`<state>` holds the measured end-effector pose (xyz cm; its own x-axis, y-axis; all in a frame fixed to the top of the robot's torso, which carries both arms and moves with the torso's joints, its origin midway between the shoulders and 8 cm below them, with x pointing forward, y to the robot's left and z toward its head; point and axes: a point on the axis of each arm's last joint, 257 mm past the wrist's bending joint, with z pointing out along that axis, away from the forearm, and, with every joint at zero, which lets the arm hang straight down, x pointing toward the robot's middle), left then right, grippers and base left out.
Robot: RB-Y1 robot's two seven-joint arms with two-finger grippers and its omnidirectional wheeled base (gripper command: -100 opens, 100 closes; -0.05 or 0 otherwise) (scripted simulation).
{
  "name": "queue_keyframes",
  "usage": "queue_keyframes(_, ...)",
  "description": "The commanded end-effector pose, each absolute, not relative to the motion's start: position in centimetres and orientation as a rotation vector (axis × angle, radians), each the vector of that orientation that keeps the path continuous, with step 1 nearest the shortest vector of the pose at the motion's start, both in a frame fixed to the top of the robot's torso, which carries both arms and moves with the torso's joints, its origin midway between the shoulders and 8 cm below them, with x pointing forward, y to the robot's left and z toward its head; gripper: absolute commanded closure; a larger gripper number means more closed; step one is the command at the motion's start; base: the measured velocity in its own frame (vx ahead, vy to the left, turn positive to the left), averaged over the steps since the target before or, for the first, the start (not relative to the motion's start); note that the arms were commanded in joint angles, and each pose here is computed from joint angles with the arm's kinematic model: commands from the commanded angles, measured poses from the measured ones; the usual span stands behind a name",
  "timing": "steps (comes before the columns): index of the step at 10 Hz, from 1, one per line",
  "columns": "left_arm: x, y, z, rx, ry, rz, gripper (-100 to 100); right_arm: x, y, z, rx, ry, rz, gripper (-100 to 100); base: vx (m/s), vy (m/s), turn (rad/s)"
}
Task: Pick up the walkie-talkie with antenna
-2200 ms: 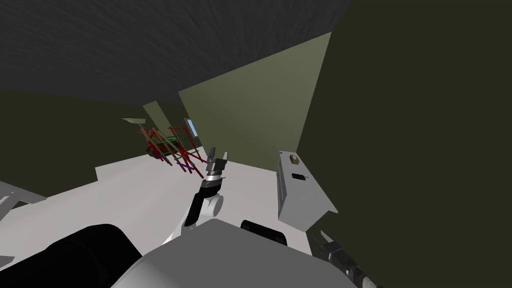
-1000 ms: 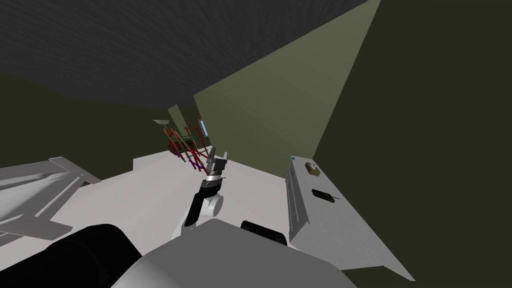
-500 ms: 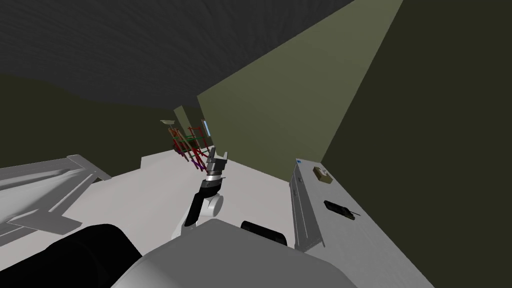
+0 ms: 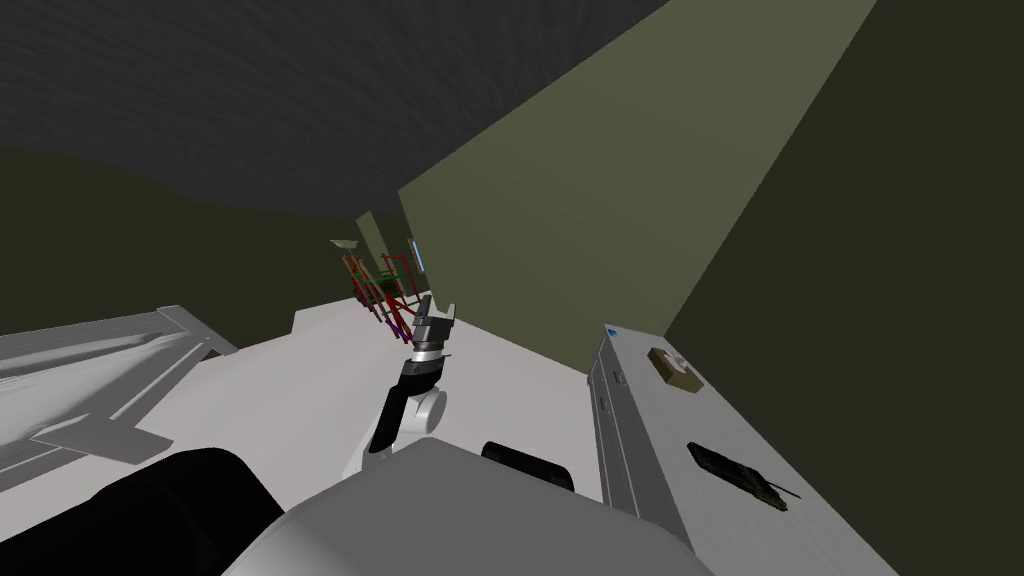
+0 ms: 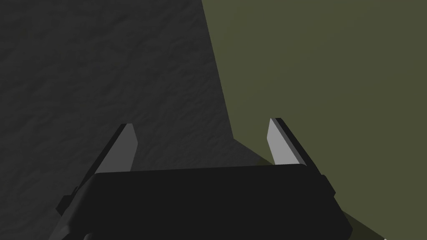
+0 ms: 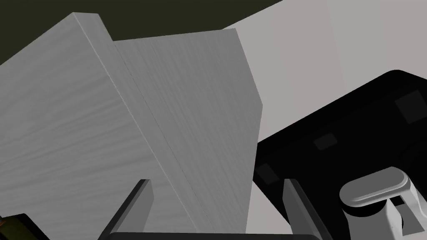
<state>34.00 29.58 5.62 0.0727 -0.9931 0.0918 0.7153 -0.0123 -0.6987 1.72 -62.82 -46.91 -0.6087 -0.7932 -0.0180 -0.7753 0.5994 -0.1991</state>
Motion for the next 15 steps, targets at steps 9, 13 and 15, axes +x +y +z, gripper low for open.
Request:
queue_keyframes(9,34.0,29.6,5.6,-0.692,0.512,-1.450,0,-1.7,-72.7,-42.3,-1.770,2.714,-0.494,-100,0.217,0.024,0.083)
queue_keyframes(13,34.0,29.6,5.6,-0.692,0.512,-1.450,0,-2.9,-72.7,-42.9,-1.834,2.711,-0.472,-100,0.186,0.008,0.036)
queue_keyframes(15,34.0,29.6,5.6,-0.692,0.512,-1.450,0,-3.7,-72.1,-43.9,-1.830,2.715,-0.466,-100,0.018,-0.016,0.035)
